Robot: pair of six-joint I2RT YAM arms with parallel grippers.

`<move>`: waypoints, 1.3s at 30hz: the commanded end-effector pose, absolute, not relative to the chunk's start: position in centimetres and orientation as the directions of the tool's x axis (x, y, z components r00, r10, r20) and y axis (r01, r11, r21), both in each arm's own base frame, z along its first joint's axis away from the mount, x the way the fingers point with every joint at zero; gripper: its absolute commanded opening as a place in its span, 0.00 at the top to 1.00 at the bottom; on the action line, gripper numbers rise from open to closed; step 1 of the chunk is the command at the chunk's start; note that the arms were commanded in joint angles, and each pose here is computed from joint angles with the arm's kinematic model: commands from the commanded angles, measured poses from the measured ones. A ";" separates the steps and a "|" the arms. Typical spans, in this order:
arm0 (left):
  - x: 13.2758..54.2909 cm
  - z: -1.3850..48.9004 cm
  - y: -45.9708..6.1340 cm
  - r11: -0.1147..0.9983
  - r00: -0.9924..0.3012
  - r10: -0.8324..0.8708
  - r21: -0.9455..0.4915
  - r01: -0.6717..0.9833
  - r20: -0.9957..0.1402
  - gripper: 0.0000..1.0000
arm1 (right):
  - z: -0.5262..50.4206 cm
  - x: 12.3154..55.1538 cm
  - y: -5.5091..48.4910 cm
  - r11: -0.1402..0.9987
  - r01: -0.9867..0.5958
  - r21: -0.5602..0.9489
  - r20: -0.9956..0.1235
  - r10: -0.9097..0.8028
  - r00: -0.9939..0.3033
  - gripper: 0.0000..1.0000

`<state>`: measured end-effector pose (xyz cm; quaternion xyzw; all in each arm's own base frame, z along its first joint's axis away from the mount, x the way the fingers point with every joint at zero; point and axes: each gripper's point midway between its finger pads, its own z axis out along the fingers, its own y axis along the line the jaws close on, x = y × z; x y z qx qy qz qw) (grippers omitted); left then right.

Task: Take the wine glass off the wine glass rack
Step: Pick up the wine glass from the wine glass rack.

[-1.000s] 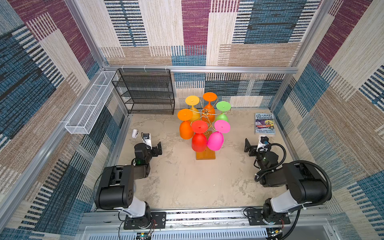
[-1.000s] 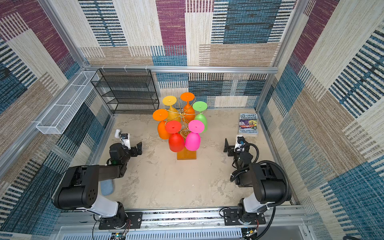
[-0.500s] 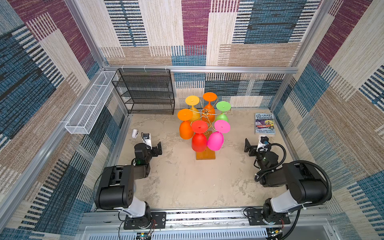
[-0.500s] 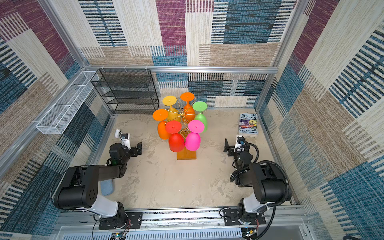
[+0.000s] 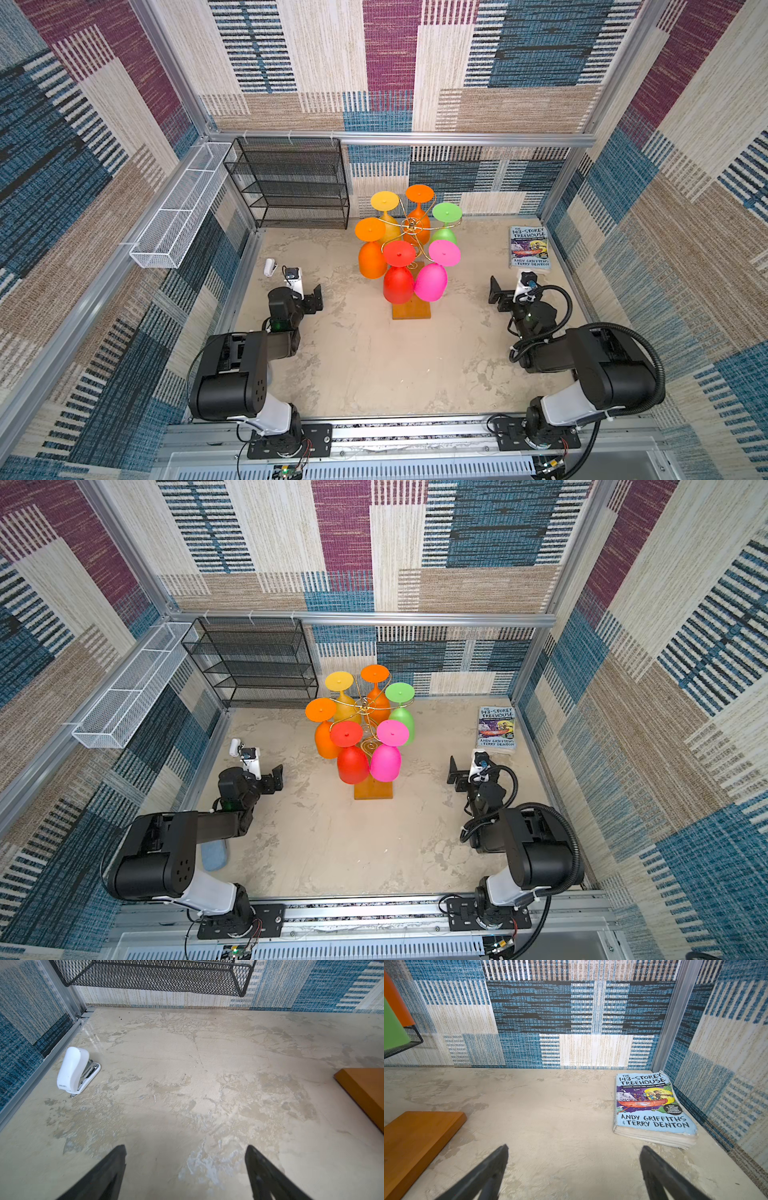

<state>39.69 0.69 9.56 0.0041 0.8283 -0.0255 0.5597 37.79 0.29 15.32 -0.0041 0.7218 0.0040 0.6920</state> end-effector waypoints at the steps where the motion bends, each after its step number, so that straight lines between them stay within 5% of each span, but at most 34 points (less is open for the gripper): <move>1: 39.3 11.8 1.3 1.000 -0.321 -0.025 -0.027 0.002 -0.947 0.08 | 16.6 38.4 -0.1 1.000 0.009 0.009 -0.998 0.010 -0.060 0.00; 7: 37.7 15.9 1.8 0.998 -0.229 -0.038 -0.027 -0.049 -0.973 0.09 | 21.1 38.1 0.4 0.992 -0.017 0.125 -0.992 0.124 -0.026 0.00; 16: 35.7 25.0 -0.1 0.936 -0.012 -0.352 -0.353 0.019 -0.936 0.12 | 32.6 37.6 4.4 0.910 -0.249 0.331 -0.943 0.329 -0.051 0.00; 25: 35.0 29.0 -3.9 0.842 -0.194 -0.501 -0.527 0.115 -0.843 0.17 | 41.3 37.7 8.5 0.722 -0.477 0.501 -0.858 0.488 -0.161 0.05; 33: 32.0 32.4 -6.1 0.782 -0.224 -0.539 -0.581 0.224 -0.812 0.19 | 40.8 40.4 12.0 0.502 -0.569 0.652 -0.753 0.518 -0.406 0.16; 39: 29.9 33.1 -6.4 0.799 -0.220 -0.502 -0.546 0.254 -0.836 0.21 | 38.9 41.4 12.7 0.464 -0.557 0.688 -0.722 0.506 -0.471 0.23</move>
